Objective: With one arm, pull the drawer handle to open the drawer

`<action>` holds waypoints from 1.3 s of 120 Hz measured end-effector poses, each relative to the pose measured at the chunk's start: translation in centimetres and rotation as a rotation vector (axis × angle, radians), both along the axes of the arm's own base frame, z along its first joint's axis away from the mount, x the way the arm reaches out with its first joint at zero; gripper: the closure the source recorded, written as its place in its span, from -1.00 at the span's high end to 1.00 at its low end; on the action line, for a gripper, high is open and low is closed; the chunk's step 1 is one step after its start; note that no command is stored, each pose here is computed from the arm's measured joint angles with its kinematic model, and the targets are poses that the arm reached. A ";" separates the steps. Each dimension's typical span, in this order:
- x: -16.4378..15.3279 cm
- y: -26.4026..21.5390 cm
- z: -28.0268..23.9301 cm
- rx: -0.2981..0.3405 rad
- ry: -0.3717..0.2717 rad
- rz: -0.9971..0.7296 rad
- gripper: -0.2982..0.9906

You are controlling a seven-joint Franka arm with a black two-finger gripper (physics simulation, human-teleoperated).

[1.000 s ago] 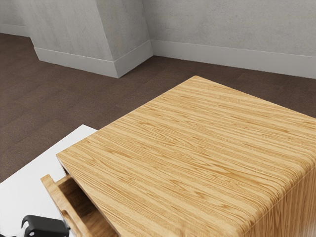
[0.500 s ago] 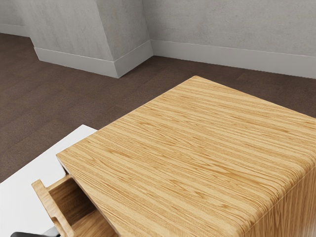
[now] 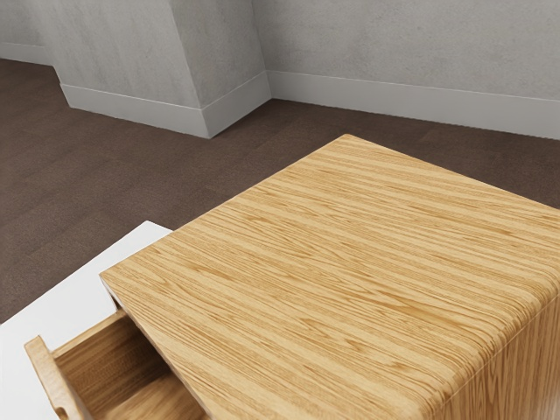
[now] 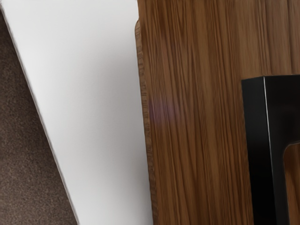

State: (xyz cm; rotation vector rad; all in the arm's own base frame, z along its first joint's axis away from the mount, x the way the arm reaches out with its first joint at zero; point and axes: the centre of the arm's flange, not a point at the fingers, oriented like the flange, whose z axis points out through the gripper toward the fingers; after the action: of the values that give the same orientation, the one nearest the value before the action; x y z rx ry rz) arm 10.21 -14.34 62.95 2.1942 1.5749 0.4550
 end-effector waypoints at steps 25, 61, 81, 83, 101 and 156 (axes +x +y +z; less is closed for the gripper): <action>-0.8 0.4 -0.3 -0.002 0.003 -0.010 0.52; -3.0 0.9 -0.2 -0.011 -0.007 -0.030 0.52; -4.5 1.6 -0.2 -0.013 -0.011 -0.034 0.52; -4.6 1.6 -0.2 -0.013 -0.011 -0.034 0.52; -5.5 2.2 -0.3 -0.012 -0.004 -0.030 0.52; -8.0 3.0 -0.6 -0.010 0.005 -0.048 0.52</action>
State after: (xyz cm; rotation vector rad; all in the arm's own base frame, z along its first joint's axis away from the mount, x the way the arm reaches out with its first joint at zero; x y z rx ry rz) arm 2.24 -11.36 62.33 2.2217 1.5199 0.4268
